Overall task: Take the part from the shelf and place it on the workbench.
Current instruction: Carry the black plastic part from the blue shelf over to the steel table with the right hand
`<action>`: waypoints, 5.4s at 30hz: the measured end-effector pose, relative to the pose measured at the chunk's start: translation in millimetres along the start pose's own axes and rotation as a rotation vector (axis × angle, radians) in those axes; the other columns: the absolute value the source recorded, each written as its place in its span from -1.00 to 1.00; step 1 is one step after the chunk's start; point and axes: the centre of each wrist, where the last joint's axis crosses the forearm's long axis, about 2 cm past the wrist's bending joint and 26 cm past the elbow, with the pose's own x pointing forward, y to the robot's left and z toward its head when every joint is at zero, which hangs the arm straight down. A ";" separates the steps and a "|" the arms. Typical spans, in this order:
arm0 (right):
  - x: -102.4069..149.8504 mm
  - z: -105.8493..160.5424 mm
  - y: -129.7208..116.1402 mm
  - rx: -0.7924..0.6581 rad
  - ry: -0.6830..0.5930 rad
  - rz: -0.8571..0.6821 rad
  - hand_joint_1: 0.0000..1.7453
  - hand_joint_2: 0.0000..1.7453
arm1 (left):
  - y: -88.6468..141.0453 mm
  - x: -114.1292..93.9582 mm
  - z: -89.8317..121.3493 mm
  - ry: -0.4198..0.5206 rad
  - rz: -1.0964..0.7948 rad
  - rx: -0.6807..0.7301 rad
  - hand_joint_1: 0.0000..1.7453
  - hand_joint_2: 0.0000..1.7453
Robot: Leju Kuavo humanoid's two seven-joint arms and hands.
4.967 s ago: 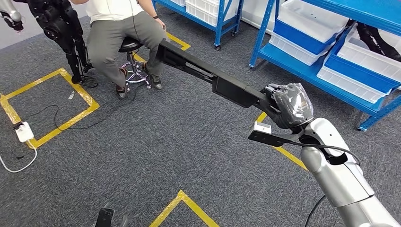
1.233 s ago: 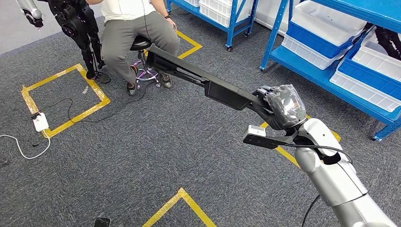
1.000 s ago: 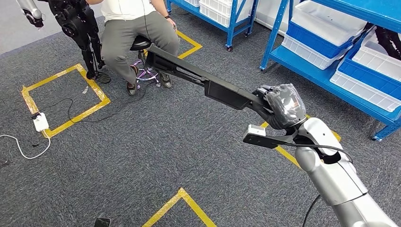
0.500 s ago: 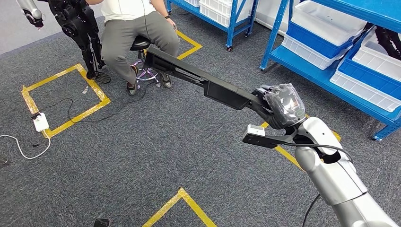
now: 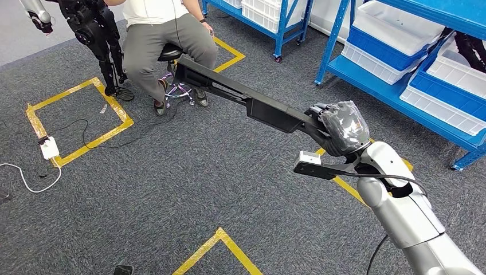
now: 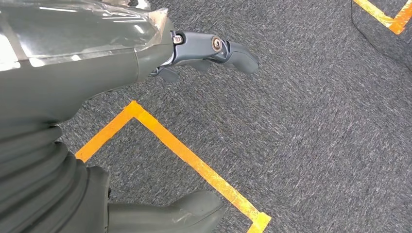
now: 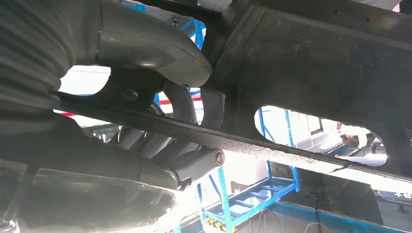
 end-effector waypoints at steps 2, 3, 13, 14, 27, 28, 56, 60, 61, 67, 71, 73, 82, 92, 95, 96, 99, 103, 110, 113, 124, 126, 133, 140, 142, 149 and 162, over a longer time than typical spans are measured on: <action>0.2 0.0 0.1 0.000 -0.001 0.000 1.00 1.00 | 0.0 0.0 0.1 0.000 0.000 0.001 -1.00 1.00; 0.3 0.0 0.3 0.001 -0.002 0.000 1.00 1.00 | -0.1 -0.1 0.1 0.000 -0.001 0.001 -1.00 1.00; 1.1 -0.1 1.1 0.000 -0.002 -0.013 1.00 1.00 | -0.8 -0.2 0.7 0.001 0.000 0.001 -1.00 1.00; 1.1 0.0 1.1 -0.001 0.001 -0.020 1.00 1.00 | -0.9 -0.2 0.8 0.001 0.000 0.001 -1.00 1.00; 0.4 0.4 1.0 0.002 -0.003 -0.033 1.00 1.00 | -1.6 -0.4 1.3 0.002 0.000 -0.001 -1.00 1.00; 0.2 0.6 0.9 0.002 -0.004 -0.029 1.00 1.00 | -1.6 -0.4 1.4 0.002 0.000 -0.001 -1.00 1.00; -3.7 4.0 -0.3 0.009 0.001 0.004 1.00 1.00 | -2.0 -0.1 1.1 -0.002 -0.001 -0.015 -1.00 1.00; -3.5 4.2 0.0 0.010 0.003 0.005 1.00 1.00 | -2.1 -0.1 1.1 -0.003 -0.002 -0.016 -1.00 1.00; -3.4 4.2 0.1 0.011 0.003 0.005 1.00 1.00 | -2.2 -0.1 1.1 -0.003 -0.001 -0.017 -1.00 1.00; -3.0 5.0 1.0 0.008 0.005 0.014 1.00 1.00 | -2.4 0.1 1.0 -0.002 0.002 -0.019 -1.00 1.00; -2.6 6.1 2.3 0.006 0.010 0.015 1.00 1.00 | -3.0 0.8 0.3 -0.001 0.009 -0.023 -1.00 1.00; -2.4 6.3 2.7 0.007 0.012 0.015 1.00 1.00 | -3.2 1.2 -0.4 0.000 0.007 -0.024 -1.00 1.00; -1.7 6.2 2.9 -0.007 0.019 0.031 1.00 1.00 | -3.3 0.8 -1.1 0.015 0.009 -0.034 -1.00 1.00; 0.2 4.8 3.5 -0.029 0.018 0.048 1.00 1.00 | -3.3 2.0 -3.0 0.024 0.008 -0.044 -1.00 1.00; 0.9 4.4 4.0 -0.033 0.016 0.052 1.00 1.00 | -3.2 1.9 -3.0 0.025 0.007 -0.045 -1.00 1.00; 1.3 4.2 4.2 -0.036 0.016 0.051 1.00 1.00 | -3.1 1.8 -3.0 0.026 0.007 -0.045 -1.00 1.00; 2.7 3.6 5.0 -0.043 0.018 0.034 1.00 1.00 | -3.0 1.7 -2.9 0.026 0.007 -0.045 -1.00 1.00; 4.3 2.9 6.1 -0.051 0.022 0.010 1.00 1.00 | -3.0 1.5 -2.8 0.027 0.007 -0.045 -1.00 1.00; 4.1 3.6 7.1 -0.061 0.038 -0.033 1.00 1.00 | -2.4 0.6 -2.2 0.032 0.006 -0.044 -1.00 1.00; 3.7 3.4 7.3 -0.063 0.042 -0.040 1.00 1.00 | -1.9 0.3 -2.1 0.034 0.005 -0.044 -1.00 1.00; -1.3 6.8 7.6 -0.054 0.056 -0.035 1.00 1.00 | -3.2 0.8 -2.0 0.033 0.006 -0.045 -1.00 1.00; -1.6 5.8 6.7 -0.056 0.055 -0.033 1.00 1.00 | -2.8 0.7 -2.2 0.033 0.006 -0.045 -1.00 1.00; -2.0 4.1 5.8 -0.057 0.054 -0.033 1.00 1.00 | -1.4 0.7 -2.9 0.032 0.005 -0.041 -1.00 1.00; -1.0 1.7 7.2 -0.052 0.051 -0.041 1.00 1.00 | -1.0 -0.9 -1.4 0.038 0.003 -0.041 -1.00 1.00; -0.7 1.4 7.4 -0.052 0.051 -0.045 1.00 1.00 | -0.4 -0.8 -1.9 0.037 0.002 -0.041 -1.00 1.00; -1.4 -0.5 5.7 -0.058 0.053 -0.039 1.00 1.00 | 0.0 0.4 -3.4 0.033 0.002 -0.038 -1.00 1.00; -0.6 -2.6 6.9 -0.046 0.060 -0.075 1.00 1.00 | -0.5 0.3 -3.1 0.034 0.003 -0.040 -1.00 1.00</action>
